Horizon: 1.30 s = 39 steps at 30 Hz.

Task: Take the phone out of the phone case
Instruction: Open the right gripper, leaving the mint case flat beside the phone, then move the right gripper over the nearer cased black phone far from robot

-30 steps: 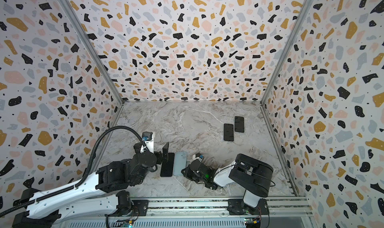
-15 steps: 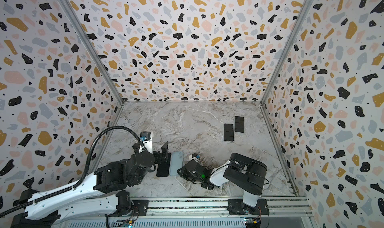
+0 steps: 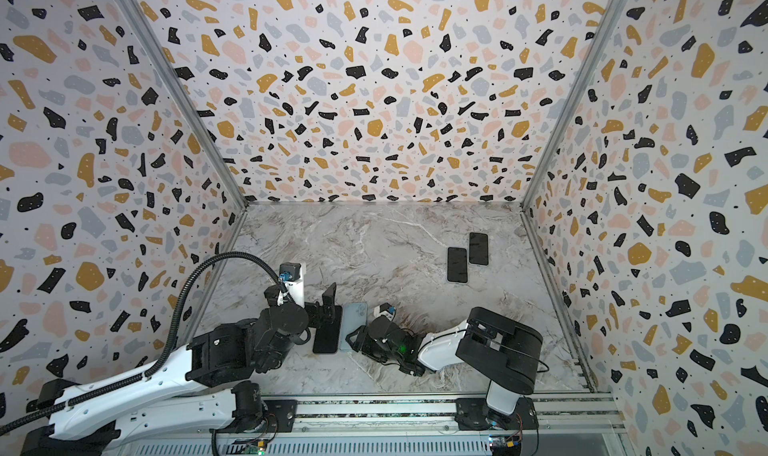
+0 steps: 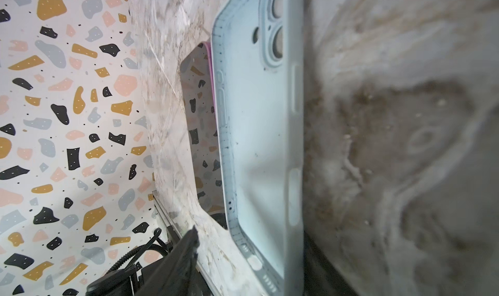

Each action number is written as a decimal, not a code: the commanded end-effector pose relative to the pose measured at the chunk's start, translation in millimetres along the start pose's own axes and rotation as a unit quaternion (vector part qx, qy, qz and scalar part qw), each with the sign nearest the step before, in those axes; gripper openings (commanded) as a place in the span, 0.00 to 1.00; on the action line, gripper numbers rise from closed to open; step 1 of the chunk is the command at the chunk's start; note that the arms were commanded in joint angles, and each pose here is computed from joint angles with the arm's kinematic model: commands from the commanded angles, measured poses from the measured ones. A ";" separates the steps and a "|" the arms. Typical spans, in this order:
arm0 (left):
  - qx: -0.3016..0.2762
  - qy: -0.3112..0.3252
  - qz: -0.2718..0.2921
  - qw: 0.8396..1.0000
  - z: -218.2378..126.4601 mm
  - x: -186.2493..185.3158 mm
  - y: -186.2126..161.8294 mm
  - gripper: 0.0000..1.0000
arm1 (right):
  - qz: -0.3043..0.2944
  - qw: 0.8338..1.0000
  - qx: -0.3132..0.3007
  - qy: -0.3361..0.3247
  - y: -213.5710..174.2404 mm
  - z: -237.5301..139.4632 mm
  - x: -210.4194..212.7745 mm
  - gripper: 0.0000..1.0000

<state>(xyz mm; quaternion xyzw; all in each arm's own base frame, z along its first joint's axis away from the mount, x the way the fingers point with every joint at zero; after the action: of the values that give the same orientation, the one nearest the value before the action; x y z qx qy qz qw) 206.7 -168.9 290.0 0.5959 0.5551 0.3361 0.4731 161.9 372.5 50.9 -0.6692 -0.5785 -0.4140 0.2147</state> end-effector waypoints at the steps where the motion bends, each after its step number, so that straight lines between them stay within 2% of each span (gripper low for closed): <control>1: -0.016 0.006 -0.013 1.000 -1.4 3.2 8.0 0.99 | -0.023 0.999 0.008 -0.048 -3.2 -7.4 -14.4 0.66; 5: -0.017 0.007 -0.015 1.000 -1.6 3.4 9.1 1.00 | -0.048 0.997 0.015 -0.055 -2.0 -10.3 -7.7 0.72; 14: -0.018 0.007 -0.019 1.000 -1.2 2.6 9.6 1.00 | -0.088 0.994 0.034 -0.049 -5.2 -19.6 4.3 0.76; 18: -0.020 0.003 -0.031 0.999 -2.1 2.0 11.5 1.00 | -0.118 0.991 0.032 -0.056 -2.4 -32.5 11.4 0.85; 23: -0.025 -0.011 -0.054 0.998 -6.2 1.1 16.6 1.00 | -0.156 0.986 0.012 -0.052 5.2 -54.8 22.0 0.91; 28: -0.044 -0.031 -0.087 0.995 -17.5 6.6 30.9 1.00 | -0.227 0.966 -0.042 -0.116 30.5 -98.7 23.5 0.96; 29: -0.052 -0.034 -0.096 0.993 -20.6 9.7 34.7 1.00 | -0.239 0.959 -0.057 -0.138 37.0 -111.2 19.8 1.00; 31: -0.066 -0.038 -0.111 0.991 -26.2 15.8 40.4 1.00 | -0.255 0.947 -0.089 -0.176 52.2 -137.4 15.3 0.99; 39: -0.085 -0.036 -0.098 0.991 -33.3 28.6 42.4 1.00 | -0.263 0.913 -0.176 -0.257 119.2 -228.1 8.5 0.99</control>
<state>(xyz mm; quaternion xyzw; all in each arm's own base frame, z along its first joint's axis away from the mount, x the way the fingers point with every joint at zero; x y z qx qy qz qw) 192.8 -133.4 339.9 0.5072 0.5680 0.2943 0.5776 199.0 220.2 209.6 -0.6058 -0.6632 -0.4276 -0.1017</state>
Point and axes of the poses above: each gripper's point midway between its finger pads, its own z axis out along the fingers, its own x axis along the line the jaws close on, y = z × x, the point moved 1 cm from there along -z, back along the fingers, and after that the axes turned 3 degrees about -z, right-handed, at the moved point
